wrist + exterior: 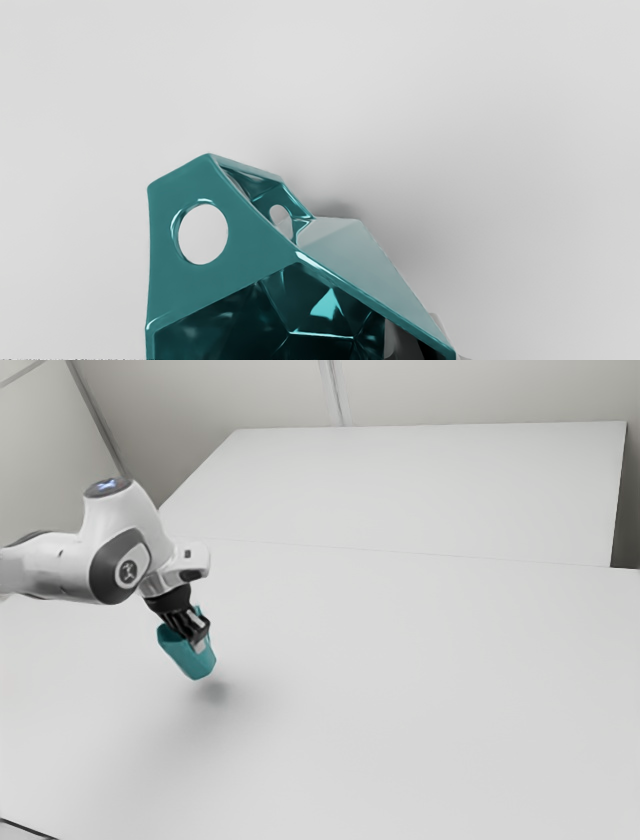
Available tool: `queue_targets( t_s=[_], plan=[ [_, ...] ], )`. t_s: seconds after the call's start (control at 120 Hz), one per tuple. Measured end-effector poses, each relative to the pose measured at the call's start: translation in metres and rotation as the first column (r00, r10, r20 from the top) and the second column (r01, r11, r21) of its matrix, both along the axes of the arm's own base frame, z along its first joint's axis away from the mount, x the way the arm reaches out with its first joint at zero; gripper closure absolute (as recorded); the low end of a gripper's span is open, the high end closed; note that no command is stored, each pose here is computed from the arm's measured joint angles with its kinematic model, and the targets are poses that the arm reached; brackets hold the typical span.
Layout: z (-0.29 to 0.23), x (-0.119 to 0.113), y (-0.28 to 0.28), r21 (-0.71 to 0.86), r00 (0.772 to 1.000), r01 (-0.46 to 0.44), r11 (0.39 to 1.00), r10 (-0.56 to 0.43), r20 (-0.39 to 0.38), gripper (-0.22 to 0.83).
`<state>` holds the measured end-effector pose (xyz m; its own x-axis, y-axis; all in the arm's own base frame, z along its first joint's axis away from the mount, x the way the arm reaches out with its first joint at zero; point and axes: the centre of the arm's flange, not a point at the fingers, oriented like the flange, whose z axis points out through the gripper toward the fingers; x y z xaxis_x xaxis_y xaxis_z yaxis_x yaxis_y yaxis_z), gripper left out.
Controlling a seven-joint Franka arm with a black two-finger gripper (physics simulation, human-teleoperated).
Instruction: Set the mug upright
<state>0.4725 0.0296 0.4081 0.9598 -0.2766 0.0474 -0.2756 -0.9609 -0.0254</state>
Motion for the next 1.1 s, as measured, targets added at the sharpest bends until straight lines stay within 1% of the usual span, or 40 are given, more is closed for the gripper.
queue_targets(
  t_s=[0.175, 0.408, 0.708, 1.1],
  plan=[
    [-0.010, -0.001, -0.004, 0.034, 0.999, -0.030, 0.999, 0.029, 0.026, 0.78],
    [-0.021, 0.005, -0.010, 0.046, 0.996, -0.071, 0.996, 0.068, 0.050, 0.78],
    [-0.036, 0.008, -0.020, 0.057, 0.994, -0.102, 0.993, 0.100, 0.043, 0.78],
    [-0.055, 0.010, -0.026, 0.067, 0.990, -0.140, 0.988, 0.139, 0.015, 0.78]
  ],
)
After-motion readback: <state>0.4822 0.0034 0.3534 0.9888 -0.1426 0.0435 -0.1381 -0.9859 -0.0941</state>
